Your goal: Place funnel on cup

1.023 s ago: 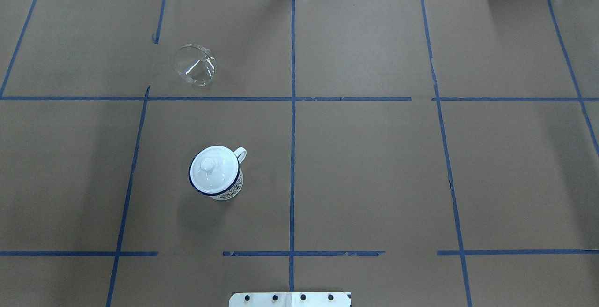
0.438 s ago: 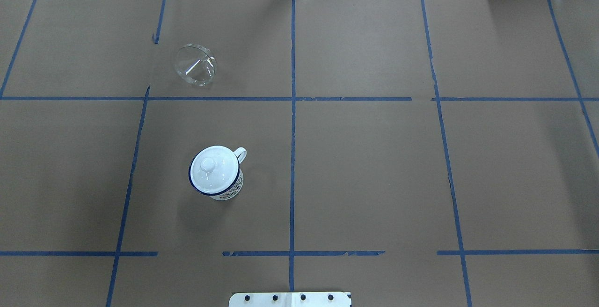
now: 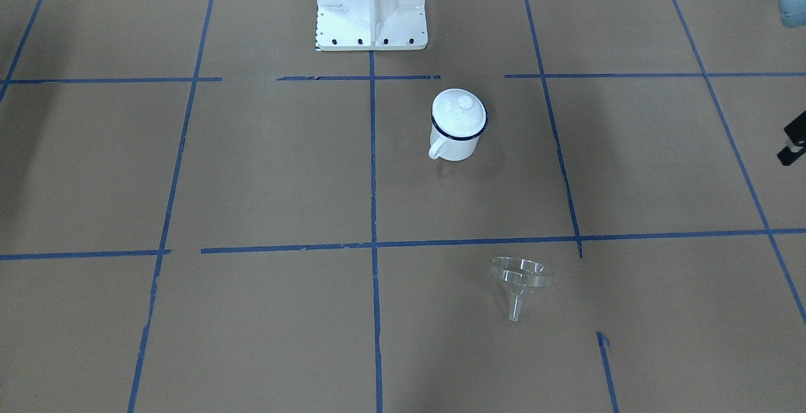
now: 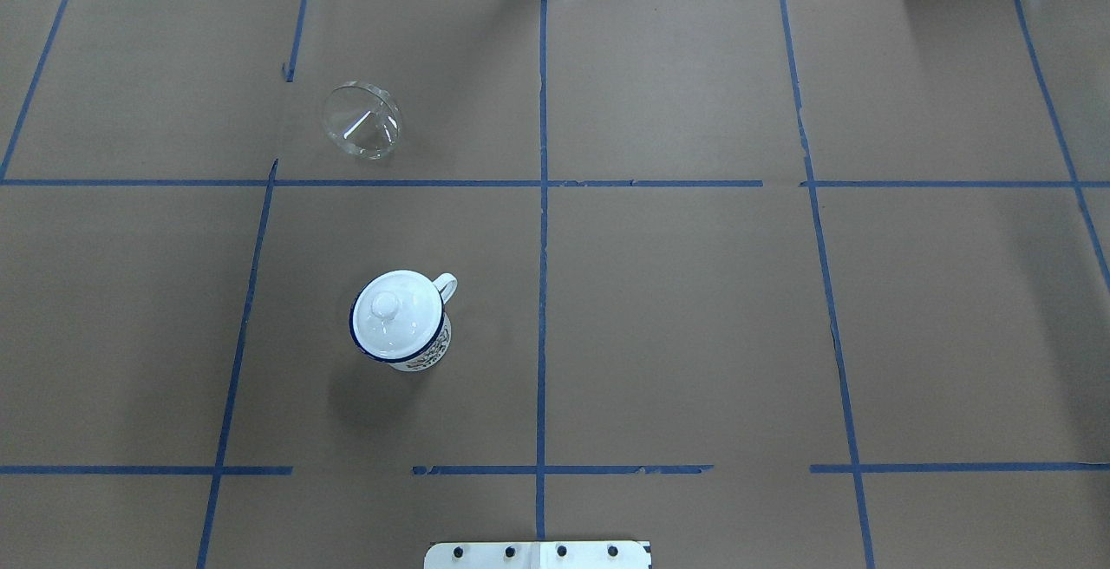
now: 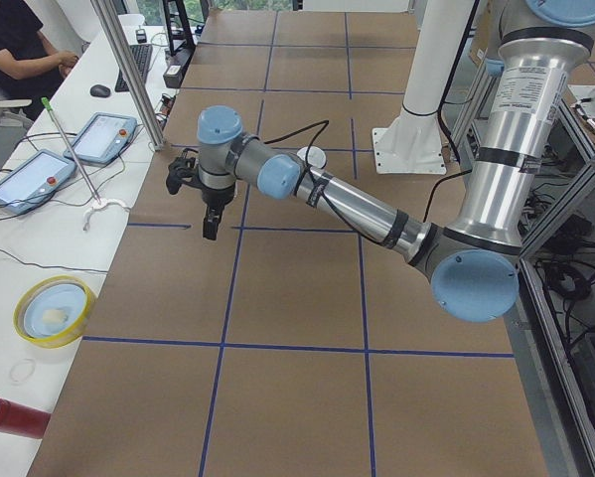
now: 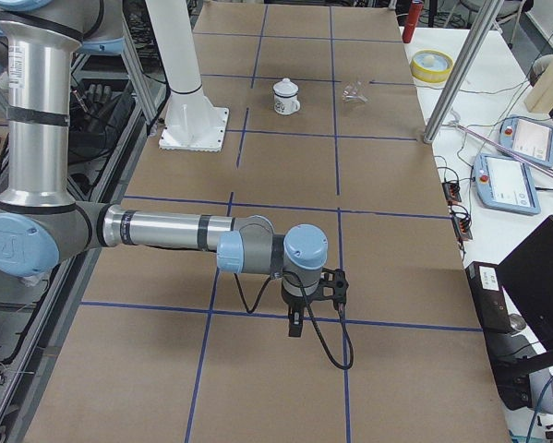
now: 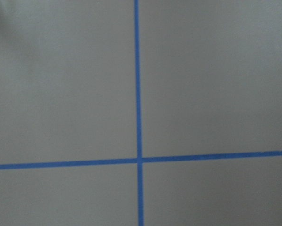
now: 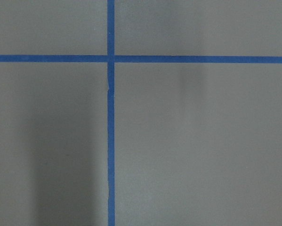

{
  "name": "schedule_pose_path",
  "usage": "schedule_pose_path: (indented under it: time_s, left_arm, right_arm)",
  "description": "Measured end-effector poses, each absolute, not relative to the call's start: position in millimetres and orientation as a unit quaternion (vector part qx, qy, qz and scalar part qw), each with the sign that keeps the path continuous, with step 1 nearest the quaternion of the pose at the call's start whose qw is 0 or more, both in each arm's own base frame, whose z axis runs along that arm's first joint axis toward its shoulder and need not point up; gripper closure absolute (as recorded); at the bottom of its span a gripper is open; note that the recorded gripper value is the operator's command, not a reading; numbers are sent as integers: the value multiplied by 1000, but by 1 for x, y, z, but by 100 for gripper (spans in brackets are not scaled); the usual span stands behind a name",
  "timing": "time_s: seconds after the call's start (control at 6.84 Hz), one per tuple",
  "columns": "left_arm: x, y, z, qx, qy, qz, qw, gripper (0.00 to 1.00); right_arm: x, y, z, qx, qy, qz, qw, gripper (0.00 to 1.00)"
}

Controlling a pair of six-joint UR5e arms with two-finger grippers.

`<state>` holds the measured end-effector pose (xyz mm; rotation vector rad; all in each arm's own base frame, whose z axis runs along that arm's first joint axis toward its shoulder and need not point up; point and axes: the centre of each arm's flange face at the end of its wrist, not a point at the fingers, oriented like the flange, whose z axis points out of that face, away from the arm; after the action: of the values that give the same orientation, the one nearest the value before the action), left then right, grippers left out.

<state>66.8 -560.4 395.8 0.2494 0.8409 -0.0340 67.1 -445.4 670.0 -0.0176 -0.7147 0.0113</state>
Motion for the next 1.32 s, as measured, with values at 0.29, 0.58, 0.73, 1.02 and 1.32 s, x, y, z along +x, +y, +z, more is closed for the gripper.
schedule_pose_path:
  time_s: [0.29,0.58,0.73,1.02,1.32]
  left_arm:
    - [169,-526,323,105,436,-28,893,0]
    - [250,-501,275,89,454,-32,886,0]
    - [275,-492,258,86,464,-23,881,0]
    - [336,-459,232,65,473,-31,878,0]
    - [388,-428,229,48,463,-41,884,0]
  right_arm:
    - [67,-445,670,-9,-350,6,937,0]
    - [67,-445,670,-9,-350,6,937,0]
    - [67,-445,670,-9,-350,6,937,0]
    - [67,-445,670,-9,-350,6,937,0]
    - [67,-445,670,-9,-350,6,937,0]
